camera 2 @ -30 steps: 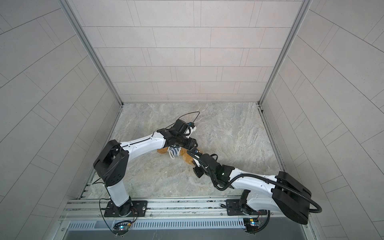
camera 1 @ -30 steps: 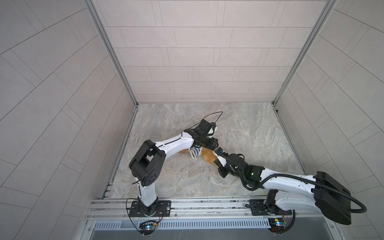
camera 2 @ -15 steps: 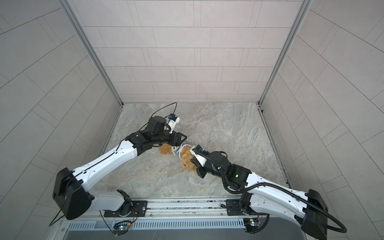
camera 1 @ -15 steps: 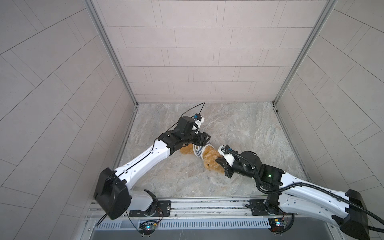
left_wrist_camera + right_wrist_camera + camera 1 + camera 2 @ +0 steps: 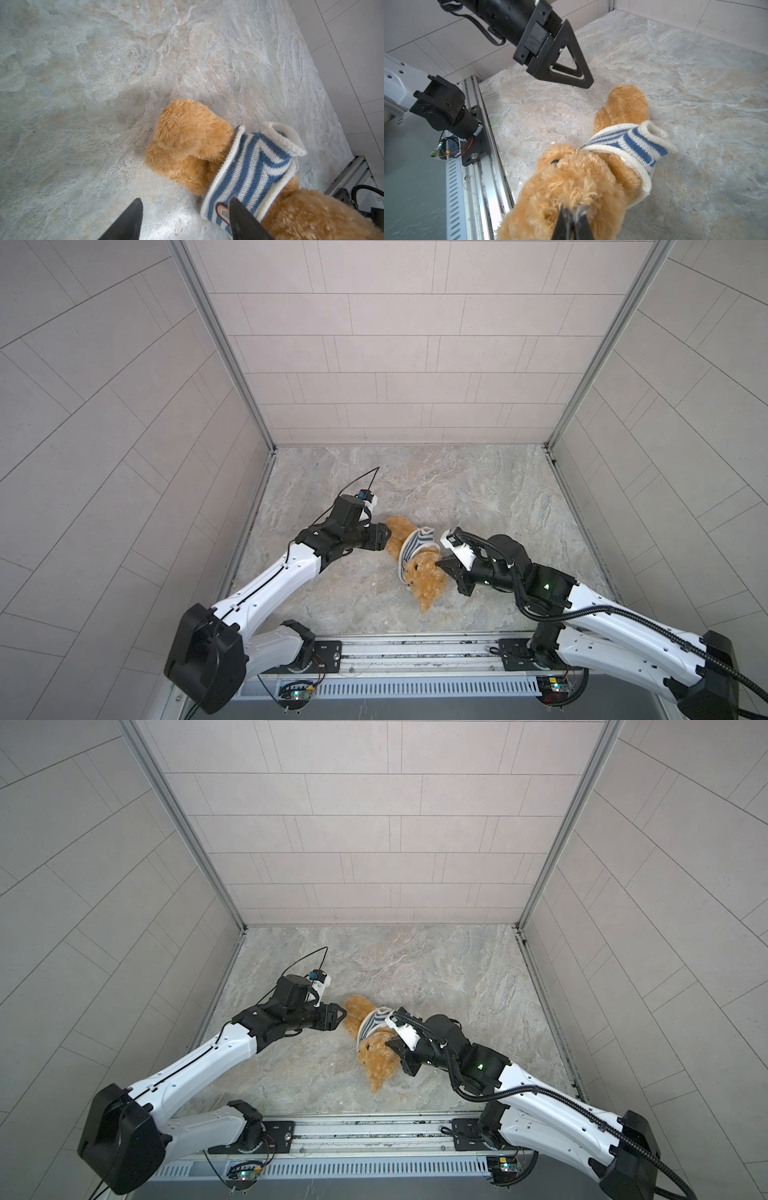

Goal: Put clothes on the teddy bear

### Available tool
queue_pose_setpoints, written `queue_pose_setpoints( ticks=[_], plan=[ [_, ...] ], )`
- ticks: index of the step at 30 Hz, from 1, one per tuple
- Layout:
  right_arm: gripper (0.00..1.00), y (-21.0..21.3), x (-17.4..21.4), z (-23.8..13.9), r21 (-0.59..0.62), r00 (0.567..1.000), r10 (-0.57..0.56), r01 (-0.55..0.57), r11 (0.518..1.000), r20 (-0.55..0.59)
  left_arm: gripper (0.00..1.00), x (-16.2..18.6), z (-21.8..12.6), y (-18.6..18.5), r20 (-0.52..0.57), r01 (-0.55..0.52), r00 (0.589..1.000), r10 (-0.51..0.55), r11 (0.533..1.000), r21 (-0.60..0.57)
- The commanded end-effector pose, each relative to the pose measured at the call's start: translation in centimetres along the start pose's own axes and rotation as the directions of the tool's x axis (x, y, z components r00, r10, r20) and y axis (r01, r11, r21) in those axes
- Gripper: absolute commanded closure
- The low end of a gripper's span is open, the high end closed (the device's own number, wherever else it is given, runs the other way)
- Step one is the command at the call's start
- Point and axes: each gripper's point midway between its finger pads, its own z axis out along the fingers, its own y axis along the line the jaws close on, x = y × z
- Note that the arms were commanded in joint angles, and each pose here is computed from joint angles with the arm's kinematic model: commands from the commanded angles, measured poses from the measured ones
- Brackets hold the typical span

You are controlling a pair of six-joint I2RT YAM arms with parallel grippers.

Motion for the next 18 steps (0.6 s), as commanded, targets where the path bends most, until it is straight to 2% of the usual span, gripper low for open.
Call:
queue_pose_setpoints(
  ticks=[1,9,13,16,18],
  plan=[
    [1.0,0.1,0.2,-0.5,-0.018,1.0,-0.002,0.002,1.0,-0.002,0.31,-1.7,1.4,0.6,0.037,0.031,0.999,-0.031,0.999,-0.014],
    [1.0,-1.4,0.9,-1.0,-0.002,0.998,0.054,-0.054,0.999,-0.012,0.28,-3.7,6.2,0.5,0.007,0.035,0.999,-0.035,0.999,0.0],
    [1.0,-2.6,1.4,-1.1,0.019,0.995,0.096,-0.096,0.995,-0.017,0.28,-3.5,8.1,0.3,-0.032,0.02,0.999,-0.02,1.0,0.002],
    [1.0,-3.7,1.7,-1.2,0.05,0.991,0.134,-0.133,0.99,-0.02,0.33,-2.6,8.9,1.2,-0.066,0.01,0.998,-0.012,0.999,-0.037],
    [1.0,-4.6,1.9,-1.3,0.079,0.987,0.157,-0.155,0.985,-0.02,0.39,-1.1,9.4,0.2,-0.099,-0.017,0.995,0.014,0.999,-0.033]
  ],
)
